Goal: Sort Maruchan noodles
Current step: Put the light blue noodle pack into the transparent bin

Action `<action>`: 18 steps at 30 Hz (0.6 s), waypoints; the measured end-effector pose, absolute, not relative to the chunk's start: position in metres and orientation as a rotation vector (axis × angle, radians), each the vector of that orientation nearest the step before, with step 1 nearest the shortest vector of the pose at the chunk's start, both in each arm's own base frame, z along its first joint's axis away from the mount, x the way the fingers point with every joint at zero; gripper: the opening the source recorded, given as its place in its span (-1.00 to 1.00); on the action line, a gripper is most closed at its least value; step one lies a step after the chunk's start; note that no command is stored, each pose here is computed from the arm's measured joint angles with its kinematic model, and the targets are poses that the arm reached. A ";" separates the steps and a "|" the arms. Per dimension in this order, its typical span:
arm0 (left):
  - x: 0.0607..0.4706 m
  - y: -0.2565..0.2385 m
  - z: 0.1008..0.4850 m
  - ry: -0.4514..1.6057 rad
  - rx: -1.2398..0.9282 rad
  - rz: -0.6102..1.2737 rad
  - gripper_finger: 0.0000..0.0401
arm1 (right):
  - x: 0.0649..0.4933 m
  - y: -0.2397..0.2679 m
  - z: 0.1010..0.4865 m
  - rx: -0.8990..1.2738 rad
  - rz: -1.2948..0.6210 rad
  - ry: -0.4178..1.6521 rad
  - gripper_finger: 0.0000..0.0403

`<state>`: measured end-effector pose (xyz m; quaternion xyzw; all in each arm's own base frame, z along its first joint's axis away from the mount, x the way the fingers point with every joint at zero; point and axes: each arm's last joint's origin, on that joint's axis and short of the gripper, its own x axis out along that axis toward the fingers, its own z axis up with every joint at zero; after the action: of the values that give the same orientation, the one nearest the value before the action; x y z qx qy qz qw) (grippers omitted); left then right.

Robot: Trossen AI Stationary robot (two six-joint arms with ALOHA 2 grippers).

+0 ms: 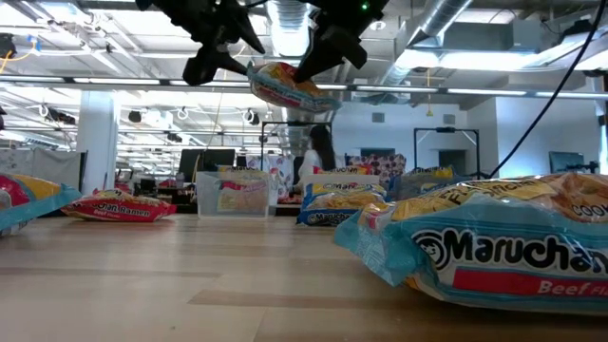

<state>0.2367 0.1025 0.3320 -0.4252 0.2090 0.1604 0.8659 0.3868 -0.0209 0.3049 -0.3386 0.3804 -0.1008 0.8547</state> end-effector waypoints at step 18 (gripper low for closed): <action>0.235 0.102 0.330 0.463 -0.897 0.349 -0.10 | 0.387 -0.011 0.306 -0.699 -0.301 0.798 -0.97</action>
<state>0.2351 0.1020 0.3298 -0.4276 0.2208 0.1664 0.8606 0.3865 -0.0115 0.3061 -0.3322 0.3791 -0.1428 0.8518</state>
